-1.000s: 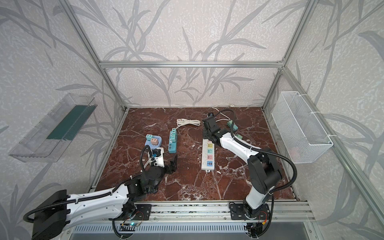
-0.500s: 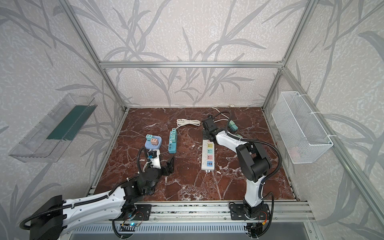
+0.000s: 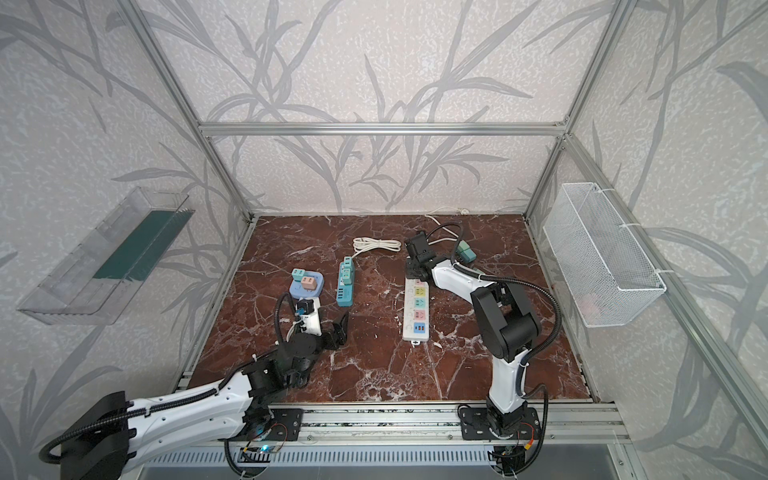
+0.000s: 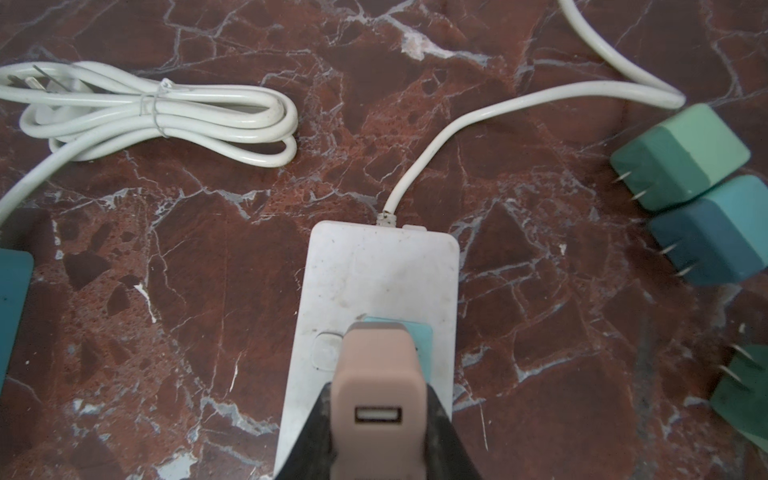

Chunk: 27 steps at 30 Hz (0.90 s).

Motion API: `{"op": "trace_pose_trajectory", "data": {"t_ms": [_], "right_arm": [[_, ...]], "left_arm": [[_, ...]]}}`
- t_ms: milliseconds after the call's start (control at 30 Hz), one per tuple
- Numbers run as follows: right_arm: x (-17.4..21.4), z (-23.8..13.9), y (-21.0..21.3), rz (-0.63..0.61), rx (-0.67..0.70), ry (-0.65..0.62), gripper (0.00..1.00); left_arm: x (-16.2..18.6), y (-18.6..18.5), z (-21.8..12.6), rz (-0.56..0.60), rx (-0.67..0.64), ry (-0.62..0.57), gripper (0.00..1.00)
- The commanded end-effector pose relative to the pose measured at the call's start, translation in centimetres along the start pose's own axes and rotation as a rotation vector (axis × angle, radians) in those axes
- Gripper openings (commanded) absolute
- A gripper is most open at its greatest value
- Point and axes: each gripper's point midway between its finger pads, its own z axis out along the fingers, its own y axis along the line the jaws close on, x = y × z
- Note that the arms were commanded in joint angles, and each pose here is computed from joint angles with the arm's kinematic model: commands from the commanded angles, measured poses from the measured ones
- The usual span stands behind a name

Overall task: Insert the plug
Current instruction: 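Open and withdraw the left gripper while right gripper carries adapter over white strip, then lower the pink adapter into the socket at the cable end of the white strip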

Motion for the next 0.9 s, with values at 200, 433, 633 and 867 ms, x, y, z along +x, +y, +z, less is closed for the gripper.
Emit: {"op": "trace_pose_trajectory", "data": {"t_ms": [200, 433, 633, 867], "right_arm": [[3.0, 2.4, -0.3, 0.004, 0.044, 0.201, 0.00], [6.7, 3.1, -0.9, 0.002, 0.068, 0.294, 0.00], [9.3, 3.8, -1.0, -0.010, 0.085, 0.399, 0.00], [12.7, 3.8, -0.7, -0.031, 0.088, 0.482, 0.00]], "left_arm": [[-0.4, 0.3, 0.0, -0.035, -0.002, -0.010, 0.81], [-0.6, 0.6, -0.3, -0.043, -0.001, -0.019, 0.81], [-0.6, 0.5, -0.3, -0.045, 0.009, -0.016, 0.81], [-0.6, 0.5, -0.5, -0.054, 0.019, -0.011, 0.81]]}}
